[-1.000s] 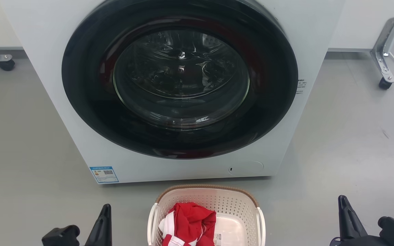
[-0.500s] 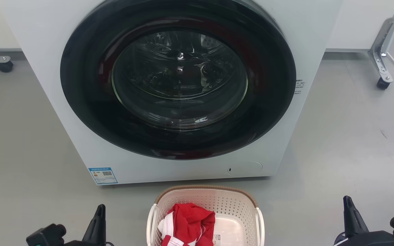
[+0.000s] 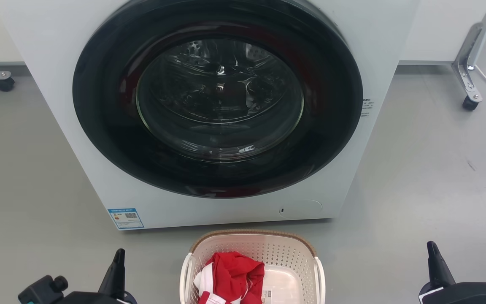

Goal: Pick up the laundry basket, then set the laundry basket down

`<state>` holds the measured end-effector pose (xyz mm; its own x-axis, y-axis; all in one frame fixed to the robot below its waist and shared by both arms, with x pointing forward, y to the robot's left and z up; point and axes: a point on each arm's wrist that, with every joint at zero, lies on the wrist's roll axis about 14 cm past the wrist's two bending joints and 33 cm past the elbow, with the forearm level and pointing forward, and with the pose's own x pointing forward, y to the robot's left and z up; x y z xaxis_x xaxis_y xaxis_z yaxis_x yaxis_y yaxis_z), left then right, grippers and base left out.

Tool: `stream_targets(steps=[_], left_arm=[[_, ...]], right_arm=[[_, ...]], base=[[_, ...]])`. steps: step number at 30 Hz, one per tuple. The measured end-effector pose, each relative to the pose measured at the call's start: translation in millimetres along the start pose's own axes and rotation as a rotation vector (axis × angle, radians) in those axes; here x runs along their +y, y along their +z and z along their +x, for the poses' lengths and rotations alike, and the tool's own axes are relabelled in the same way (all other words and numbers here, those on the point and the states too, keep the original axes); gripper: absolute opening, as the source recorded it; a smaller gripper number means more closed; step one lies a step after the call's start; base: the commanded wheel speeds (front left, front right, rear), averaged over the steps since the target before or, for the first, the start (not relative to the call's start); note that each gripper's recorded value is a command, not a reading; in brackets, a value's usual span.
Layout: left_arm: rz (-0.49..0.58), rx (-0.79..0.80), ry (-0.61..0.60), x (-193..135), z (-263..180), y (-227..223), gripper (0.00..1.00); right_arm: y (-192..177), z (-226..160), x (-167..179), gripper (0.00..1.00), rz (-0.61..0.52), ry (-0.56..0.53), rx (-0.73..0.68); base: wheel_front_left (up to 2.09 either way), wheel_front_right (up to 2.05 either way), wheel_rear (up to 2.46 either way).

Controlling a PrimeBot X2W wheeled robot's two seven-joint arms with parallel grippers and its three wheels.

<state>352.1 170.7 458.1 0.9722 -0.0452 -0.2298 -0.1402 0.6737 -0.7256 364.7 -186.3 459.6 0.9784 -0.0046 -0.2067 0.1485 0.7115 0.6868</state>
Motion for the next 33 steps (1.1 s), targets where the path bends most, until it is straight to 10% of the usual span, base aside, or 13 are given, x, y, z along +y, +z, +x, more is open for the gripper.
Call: stream_targets(steps=[33], left_arm=[[-0.476,-0.032,-0.066,-3,14,19,0.0]], right_arm=[[16,8,0,0.0,0.522,0.045,-0.024]], base=[[0.0,0.0,0.0]])
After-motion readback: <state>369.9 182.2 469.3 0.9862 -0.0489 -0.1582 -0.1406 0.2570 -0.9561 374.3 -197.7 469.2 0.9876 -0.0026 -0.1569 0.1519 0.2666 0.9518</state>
